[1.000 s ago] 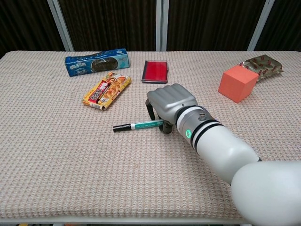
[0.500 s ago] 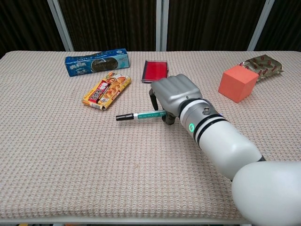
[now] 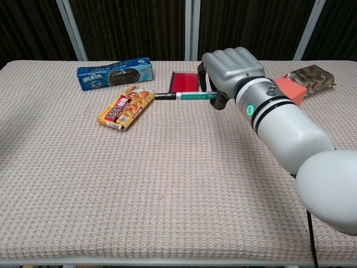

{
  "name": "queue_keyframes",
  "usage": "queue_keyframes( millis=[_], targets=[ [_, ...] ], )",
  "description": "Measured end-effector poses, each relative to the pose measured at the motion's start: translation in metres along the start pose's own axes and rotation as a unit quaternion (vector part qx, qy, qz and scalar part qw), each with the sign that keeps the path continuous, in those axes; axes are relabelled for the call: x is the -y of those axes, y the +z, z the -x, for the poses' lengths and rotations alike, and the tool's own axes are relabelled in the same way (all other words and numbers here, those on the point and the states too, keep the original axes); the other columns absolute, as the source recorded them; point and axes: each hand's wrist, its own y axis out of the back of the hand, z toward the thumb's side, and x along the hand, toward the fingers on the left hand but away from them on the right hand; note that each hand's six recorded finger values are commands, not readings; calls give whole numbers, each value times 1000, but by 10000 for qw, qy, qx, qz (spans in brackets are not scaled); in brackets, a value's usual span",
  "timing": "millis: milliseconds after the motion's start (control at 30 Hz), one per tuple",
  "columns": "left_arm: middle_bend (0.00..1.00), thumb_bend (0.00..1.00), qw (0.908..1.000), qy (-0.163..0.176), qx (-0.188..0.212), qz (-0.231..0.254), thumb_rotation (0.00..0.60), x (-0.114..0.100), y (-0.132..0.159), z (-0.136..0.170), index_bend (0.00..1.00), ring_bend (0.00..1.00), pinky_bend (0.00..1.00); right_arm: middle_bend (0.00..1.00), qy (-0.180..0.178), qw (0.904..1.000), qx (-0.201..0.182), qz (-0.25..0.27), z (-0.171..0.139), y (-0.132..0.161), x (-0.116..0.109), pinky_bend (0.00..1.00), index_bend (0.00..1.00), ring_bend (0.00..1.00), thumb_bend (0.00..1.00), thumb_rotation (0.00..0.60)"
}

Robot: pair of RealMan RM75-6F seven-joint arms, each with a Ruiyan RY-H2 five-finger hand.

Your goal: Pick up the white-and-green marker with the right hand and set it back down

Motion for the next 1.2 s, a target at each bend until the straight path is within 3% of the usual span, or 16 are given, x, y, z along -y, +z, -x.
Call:
queue_keyframes(
  millis=[167,500,900,1200],
  targets=[
    [455,75,9997,104,16,242,600,9,38,-33,423,370,424,633,-59,10000,73,14,10,1,-2,902,663,850,327,600],
    [474,93,9998,-126,98,154,600,38,101,-70,442,392,431,632,-218,9995,-71,197,23,27,-13,902,663,850,327,600],
    [479,100,9996,-154,140,180,600,53,138,-93,446,394,432,632,-247,9991,-106,328,22,39,-11,902,663,850,327,600],
    [484,111,9991,-180,364,-145,600,61,161,-108,456,399,432,633,-212,9992,-117,308,26,44,-6,902,663,850,327,600]
  ],
)
